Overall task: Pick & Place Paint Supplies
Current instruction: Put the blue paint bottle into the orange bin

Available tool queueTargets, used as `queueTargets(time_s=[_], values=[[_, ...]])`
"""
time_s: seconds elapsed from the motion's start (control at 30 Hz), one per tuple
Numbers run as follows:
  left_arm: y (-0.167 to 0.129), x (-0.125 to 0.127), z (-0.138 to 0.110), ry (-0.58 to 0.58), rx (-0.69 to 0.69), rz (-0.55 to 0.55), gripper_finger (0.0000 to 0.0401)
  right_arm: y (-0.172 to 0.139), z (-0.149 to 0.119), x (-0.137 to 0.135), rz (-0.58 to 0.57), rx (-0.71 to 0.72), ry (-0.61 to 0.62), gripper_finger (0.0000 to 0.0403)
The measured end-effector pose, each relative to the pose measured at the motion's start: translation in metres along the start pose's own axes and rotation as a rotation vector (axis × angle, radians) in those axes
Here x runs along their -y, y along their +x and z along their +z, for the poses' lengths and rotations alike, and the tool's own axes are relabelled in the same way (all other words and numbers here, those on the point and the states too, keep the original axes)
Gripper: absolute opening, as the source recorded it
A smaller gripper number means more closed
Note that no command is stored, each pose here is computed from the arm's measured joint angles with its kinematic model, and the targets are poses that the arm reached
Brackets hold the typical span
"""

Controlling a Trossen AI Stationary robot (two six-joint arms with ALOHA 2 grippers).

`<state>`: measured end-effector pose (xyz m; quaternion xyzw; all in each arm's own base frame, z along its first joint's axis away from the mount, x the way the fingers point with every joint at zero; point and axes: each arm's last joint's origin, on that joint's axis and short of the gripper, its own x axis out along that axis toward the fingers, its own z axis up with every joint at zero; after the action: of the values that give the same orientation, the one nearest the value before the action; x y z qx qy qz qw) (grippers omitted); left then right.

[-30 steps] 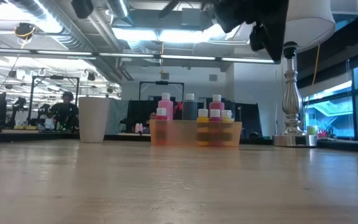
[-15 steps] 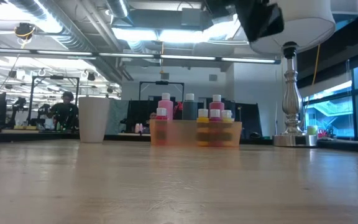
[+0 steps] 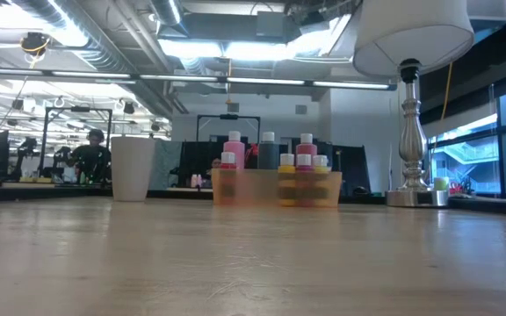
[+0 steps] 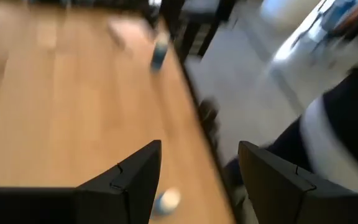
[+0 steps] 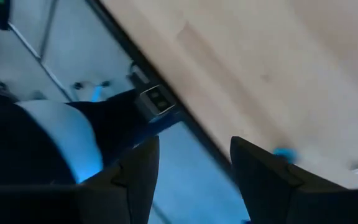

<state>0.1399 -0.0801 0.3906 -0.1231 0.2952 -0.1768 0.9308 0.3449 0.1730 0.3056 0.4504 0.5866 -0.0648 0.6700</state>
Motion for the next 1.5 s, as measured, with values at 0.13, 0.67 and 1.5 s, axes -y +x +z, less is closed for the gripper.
queueTargets(time_s=[0.13, 0.67, 1.5], values=[[0.020, 0.003, -0.012, 0.101, -0.162, 0.069, 0.0210, 0.005, -0.018, -0.012, 0.067, -0.012, 0.070, 0.0201], [0.073, 0.032, -0.025, 0.261, -0.286, 0.046, 0.0210, 0.006, -0.020, -0.013, 0.071, -0.003, -0.058, 0.0201], [0.157, 0.034, -0.076, 0.248, -0.684, 0.312, 0.0196, 0.011, -0.043, -0.005, -0.063, -0.016, -0.250, 0.0202]])
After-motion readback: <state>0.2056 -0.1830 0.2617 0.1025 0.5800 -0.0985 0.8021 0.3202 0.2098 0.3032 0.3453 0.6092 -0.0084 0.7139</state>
